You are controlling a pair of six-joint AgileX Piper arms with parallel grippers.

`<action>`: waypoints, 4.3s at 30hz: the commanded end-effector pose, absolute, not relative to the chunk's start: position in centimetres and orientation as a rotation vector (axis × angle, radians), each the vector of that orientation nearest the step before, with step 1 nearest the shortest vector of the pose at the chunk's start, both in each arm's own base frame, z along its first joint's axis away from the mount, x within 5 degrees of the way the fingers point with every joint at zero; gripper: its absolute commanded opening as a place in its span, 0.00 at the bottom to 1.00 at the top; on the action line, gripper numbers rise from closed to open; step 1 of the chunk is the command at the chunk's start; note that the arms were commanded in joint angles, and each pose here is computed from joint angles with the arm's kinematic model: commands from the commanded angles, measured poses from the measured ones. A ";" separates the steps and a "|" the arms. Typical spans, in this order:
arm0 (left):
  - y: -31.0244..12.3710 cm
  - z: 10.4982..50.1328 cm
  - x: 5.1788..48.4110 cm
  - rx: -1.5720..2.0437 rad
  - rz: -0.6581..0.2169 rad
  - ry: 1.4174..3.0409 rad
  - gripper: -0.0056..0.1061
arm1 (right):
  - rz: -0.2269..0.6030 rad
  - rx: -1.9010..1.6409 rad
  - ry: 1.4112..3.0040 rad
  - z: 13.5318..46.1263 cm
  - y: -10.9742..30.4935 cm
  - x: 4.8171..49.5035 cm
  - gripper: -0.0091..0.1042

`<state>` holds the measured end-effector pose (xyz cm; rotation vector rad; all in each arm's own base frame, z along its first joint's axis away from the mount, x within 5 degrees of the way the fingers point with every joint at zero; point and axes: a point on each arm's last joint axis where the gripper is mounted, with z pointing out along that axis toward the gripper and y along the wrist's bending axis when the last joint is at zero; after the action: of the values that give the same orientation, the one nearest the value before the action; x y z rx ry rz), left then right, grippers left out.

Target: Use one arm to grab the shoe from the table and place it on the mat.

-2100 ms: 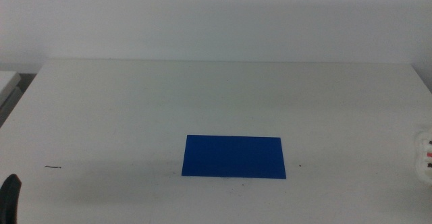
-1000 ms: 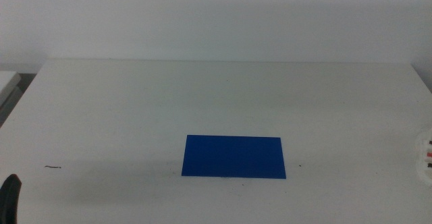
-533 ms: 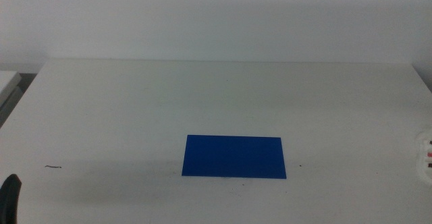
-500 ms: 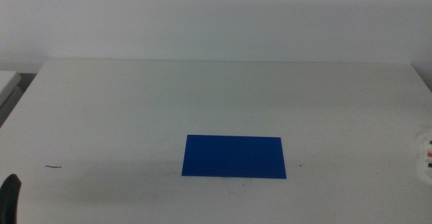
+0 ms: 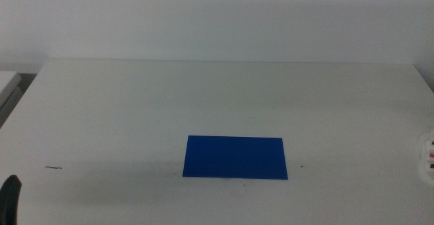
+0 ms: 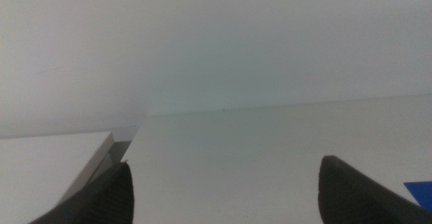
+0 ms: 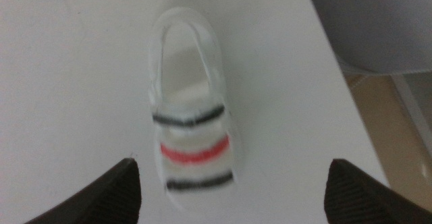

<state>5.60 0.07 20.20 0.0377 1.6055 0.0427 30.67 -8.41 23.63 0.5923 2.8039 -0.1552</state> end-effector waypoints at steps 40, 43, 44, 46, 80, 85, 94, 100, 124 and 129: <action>0.1 20.3 5.6 0.035 0.037 1.598 0.89 | 0.077 0.293 2.899 22.9 24.1 35.6 0.22; 0.1 20.3 5.6 0.035 0.037 1.598 0.89 | 0.103 0.266 2.900 22.9 26.7 35.2 0.22; 0.1 20.3 5.6 0.035 0.037 1.598 0.89 | 0.114 0.276 2.898 22.9 27.2 35.1 0.22; 0.1 20.3 5.6 0.035 0.037 1.598 0.89 | 0.140 0.266 2.901 22.7 27.9 34.8 0.22; 0.1 20.3 5.6 0.035 0.037 1.598 0.89 | 0.350 1.076 2.688 22.9 28.6 35.3 0.22; 0.1 20.3 5.6 0.035 0.037 1.598 0.89 | 0.315 1.921 2.274 22.7 27.9 34.8 0.22; 0.1 20.3 5.6 0.035 0.037 1.598 0.89 | 0.275 2.180 2.287 20.1 27.4 35.8 0.22; 0.1 20.3 5.6 0.035 0.037 1.598 0.89 | 0.300 2.218 2.262 19.1 27.0 36.7 0.22; 0.1 20.3 5.6 0.035 0.037 1.598 0.89 | 0.513 1.700 2.531 25.4 26.2 35.8 0.90; 0.1 20.3 5.6 0.035 0.037 1.598 0.89 | 0.393 0.371 2.810 33.3 23.1 32.3 0.90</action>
<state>5.60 0.07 20.20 0.0377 1.6055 0.0427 33.35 24.54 30.48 0.8013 2.7982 0.4483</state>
